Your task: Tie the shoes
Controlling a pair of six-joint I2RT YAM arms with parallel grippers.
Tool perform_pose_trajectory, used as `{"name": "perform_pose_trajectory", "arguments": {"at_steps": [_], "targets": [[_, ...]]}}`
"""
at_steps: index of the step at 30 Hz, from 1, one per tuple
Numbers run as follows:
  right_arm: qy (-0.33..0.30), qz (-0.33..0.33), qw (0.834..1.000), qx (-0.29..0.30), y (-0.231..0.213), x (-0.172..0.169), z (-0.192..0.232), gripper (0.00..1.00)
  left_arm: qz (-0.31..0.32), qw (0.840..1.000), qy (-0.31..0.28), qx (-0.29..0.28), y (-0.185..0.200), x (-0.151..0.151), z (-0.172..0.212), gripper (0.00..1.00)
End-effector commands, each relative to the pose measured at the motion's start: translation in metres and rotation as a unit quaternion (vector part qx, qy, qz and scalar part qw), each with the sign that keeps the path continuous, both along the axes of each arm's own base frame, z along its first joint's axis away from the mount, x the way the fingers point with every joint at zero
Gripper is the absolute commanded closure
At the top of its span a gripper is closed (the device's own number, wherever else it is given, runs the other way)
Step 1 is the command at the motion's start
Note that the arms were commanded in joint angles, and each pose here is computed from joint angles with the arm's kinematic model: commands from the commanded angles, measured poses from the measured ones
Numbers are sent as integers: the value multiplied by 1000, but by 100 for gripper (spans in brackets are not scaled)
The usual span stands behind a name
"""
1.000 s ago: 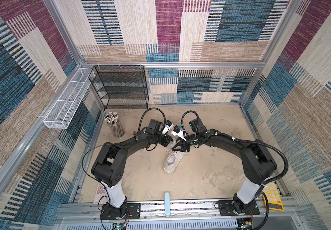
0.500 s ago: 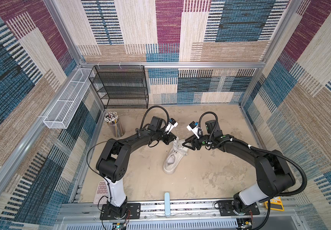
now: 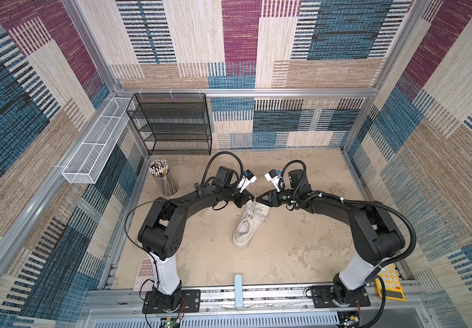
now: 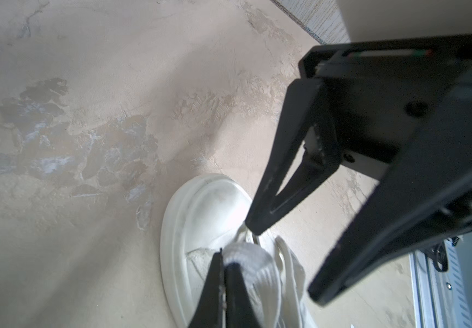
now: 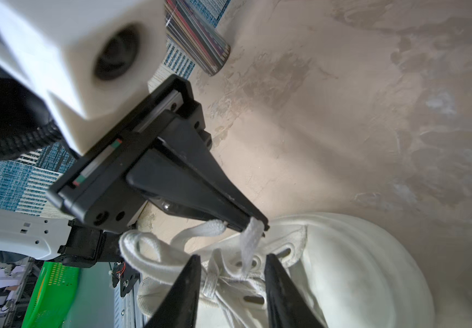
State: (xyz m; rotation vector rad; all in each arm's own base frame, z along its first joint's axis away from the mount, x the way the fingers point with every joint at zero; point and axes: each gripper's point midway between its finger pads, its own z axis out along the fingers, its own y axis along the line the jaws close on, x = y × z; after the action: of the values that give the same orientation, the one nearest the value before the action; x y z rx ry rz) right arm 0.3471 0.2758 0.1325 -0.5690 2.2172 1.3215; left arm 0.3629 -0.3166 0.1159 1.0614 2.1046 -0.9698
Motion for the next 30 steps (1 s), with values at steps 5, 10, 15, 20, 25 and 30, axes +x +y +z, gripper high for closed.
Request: {"name": "perform_pose_trajectory", "arguments": {"at_steps": [5, 10, 15, 20, 25, 30], "targets": [[-2, 12, 1000, 26, 10, 6, 6, 80, -12, 999, -34, -17, -4, 0, 11, 100], [2, 0, 1000, 19, 7, 5, 4, 100, -6, 999, -44, -13, -1, 1, 15, 86], [12, -40, 999, 7, 1, 2, 6, 100, 27, 998, -56, 3, 11, 10, 20, 58], [25, -97, 995, -6, -3, 0, 7, 100, 100, 994, -44, 11, 41, 26, 29, 40], [60, -147, 987, -25, -11, 2, -4, 100, 153, 988, -14, 20, 75, 17, 27, 36], [72, -181, 980, -40, -19, 4, -5, 100, 151, 988, 10, 25, 90, -18, 20, 36]]}}
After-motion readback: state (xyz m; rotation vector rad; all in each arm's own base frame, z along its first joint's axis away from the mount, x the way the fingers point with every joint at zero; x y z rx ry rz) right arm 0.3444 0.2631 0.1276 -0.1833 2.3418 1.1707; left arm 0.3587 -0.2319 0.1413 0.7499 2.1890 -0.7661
